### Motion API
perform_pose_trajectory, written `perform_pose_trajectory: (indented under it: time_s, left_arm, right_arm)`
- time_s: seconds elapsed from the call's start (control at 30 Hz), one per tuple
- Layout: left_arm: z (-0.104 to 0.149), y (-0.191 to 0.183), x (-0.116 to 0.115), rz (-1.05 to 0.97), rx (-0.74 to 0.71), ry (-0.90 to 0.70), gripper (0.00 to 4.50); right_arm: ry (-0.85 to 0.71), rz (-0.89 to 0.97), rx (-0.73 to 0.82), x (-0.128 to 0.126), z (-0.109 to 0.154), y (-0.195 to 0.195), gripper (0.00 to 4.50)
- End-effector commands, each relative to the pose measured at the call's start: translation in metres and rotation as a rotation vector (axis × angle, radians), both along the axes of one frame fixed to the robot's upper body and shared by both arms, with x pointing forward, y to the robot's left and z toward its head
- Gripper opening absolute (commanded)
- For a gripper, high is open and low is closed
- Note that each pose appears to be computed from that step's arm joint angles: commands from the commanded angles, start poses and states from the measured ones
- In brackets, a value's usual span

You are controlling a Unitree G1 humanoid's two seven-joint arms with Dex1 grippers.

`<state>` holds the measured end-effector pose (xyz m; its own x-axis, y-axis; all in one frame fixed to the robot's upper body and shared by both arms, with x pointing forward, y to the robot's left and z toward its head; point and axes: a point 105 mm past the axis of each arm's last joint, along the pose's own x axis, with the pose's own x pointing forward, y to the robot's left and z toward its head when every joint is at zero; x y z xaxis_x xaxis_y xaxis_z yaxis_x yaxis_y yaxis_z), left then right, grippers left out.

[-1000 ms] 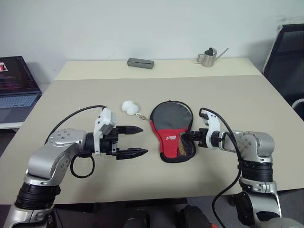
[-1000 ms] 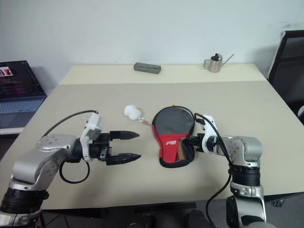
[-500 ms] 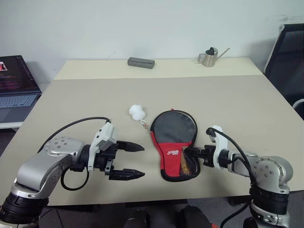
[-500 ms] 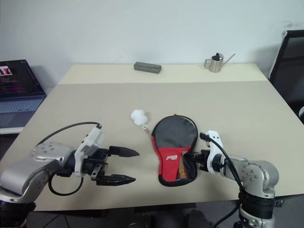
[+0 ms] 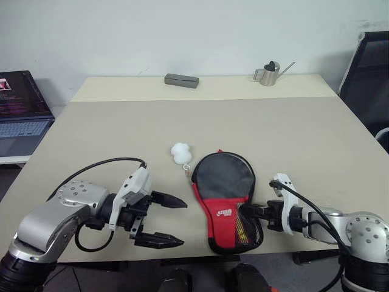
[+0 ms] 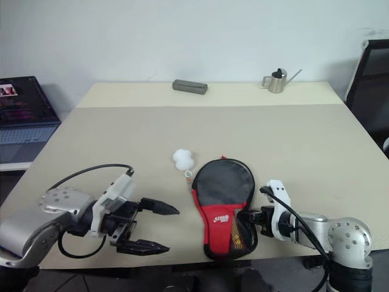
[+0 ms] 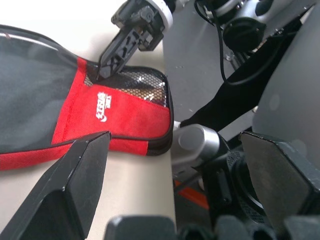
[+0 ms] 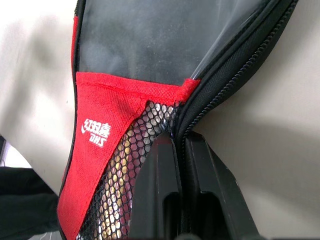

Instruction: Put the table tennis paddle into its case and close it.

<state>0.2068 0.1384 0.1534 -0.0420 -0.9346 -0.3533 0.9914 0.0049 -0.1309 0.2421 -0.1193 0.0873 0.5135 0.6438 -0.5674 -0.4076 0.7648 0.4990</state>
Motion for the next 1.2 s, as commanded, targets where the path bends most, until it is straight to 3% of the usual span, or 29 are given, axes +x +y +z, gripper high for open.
perform_pose_trajectory:
  time_s: [0.03, 0.47, 0.83, 0.97, 1.07, 1.2]
  left_arm:
    - [0.005, -0.003, -0.007, -0.045, -0.007, -0.017, 4.5]
    - [0.003, -0.002, -0.004, -0.027, -0.006, -0.026, 4.5]
    - [0.002, 0.001, -0.005, -0.017, -0.002, -0.029, 4.5]
    - [0.002, 0.001, -0.004, -0.019, -0.001, -0.03, 4.5]
    - [0.002, 0.001, -0.003, -0.02, 0.0, -0.032, 4.5]
    - [0.001, 0.001, -0.003, -0.018, -0.002, -0.033, 4.5]
  right_arm:
    - [0.015, 0.044, 0.026, -0.011, 0.003, 0.008, 0.03]
    - [0.118, -0.018, 0.135, -0.008, 0.016, 0.038, 0.03]
    - [0.12, -0.003, 0.079, -0.011, 0.012, 0.035, 0.03]
    - [0.108, -0.039, 0.058, -0.011, 0.012, 0.026, 1.06]
    - [0.068, -0.059, 0.08, -0.012, 0.02, 0.019, 2.1]
    - [0.013, -0.083, 0.13, -0.014, 0.032, 0.007, 2.1]
